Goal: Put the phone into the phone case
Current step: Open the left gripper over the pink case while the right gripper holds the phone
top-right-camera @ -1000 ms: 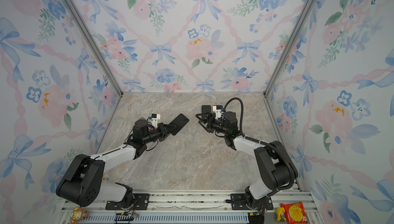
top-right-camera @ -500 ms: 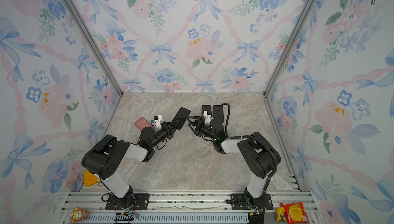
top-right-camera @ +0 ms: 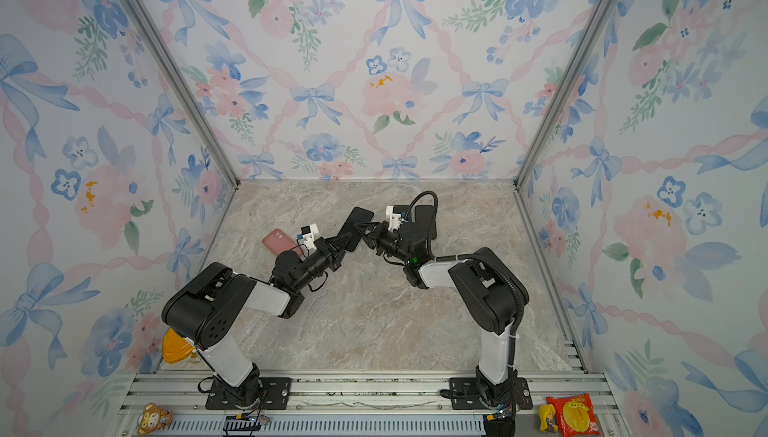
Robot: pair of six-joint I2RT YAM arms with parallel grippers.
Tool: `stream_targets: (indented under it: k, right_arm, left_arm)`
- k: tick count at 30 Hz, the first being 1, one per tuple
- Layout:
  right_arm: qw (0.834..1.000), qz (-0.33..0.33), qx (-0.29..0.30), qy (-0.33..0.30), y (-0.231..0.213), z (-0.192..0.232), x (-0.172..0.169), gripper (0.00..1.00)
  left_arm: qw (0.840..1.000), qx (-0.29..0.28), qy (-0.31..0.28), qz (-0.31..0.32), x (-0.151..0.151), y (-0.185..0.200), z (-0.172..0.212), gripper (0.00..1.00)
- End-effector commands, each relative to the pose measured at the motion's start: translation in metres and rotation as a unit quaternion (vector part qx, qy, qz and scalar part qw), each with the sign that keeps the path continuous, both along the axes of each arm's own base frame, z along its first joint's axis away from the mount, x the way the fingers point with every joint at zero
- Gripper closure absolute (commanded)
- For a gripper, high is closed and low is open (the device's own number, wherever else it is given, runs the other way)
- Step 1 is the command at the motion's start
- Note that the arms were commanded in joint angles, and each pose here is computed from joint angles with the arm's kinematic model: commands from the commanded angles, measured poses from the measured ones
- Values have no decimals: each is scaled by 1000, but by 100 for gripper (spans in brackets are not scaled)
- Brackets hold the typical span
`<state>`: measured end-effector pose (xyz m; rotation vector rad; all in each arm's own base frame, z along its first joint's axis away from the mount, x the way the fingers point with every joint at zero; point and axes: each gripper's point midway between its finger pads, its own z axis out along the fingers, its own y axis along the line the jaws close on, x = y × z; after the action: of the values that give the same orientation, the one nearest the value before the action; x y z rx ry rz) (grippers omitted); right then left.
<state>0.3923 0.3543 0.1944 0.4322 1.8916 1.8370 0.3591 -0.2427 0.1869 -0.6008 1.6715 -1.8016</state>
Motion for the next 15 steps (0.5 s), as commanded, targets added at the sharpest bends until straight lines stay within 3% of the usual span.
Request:
stream_targets:
  k: [1,2,4,6,9,11,13,15]
  right_arm:
    - [1000,5,1,-1,-1,8,-1,100]
    - [1000,6,-4,5,-3,3,-1,100]
    - [999,19,-22,14,-8,-5,-1,100]
    - [998,33,-49,23,-13,-18,-3,100]
    - [993,53,-98,27,-12,-35,-7,100]
    - [989,76,-121,21,-5,-38,-10,100]
    - [986,92,-137,12,0,-35,-12,100]
    - [983,102,-156,2,2,-32,-13,100]
  left_arm:
    - [998,38,-52,-1,-4,-1,15,63]
    - [997,64,-35,-6,-3,0,5,51]
    - [993,121,-4,4,-2,18,-13,39]
    - [977,208,35,28,5,50,-31,29]
    - [920,364,120,79,14,119,-56,20]
    - [874,447,155,113,22,165,-54,19]
    - [833,492,210,140,20,206,-62,21]
    - [806,515,244,158,19,237,-65,20]
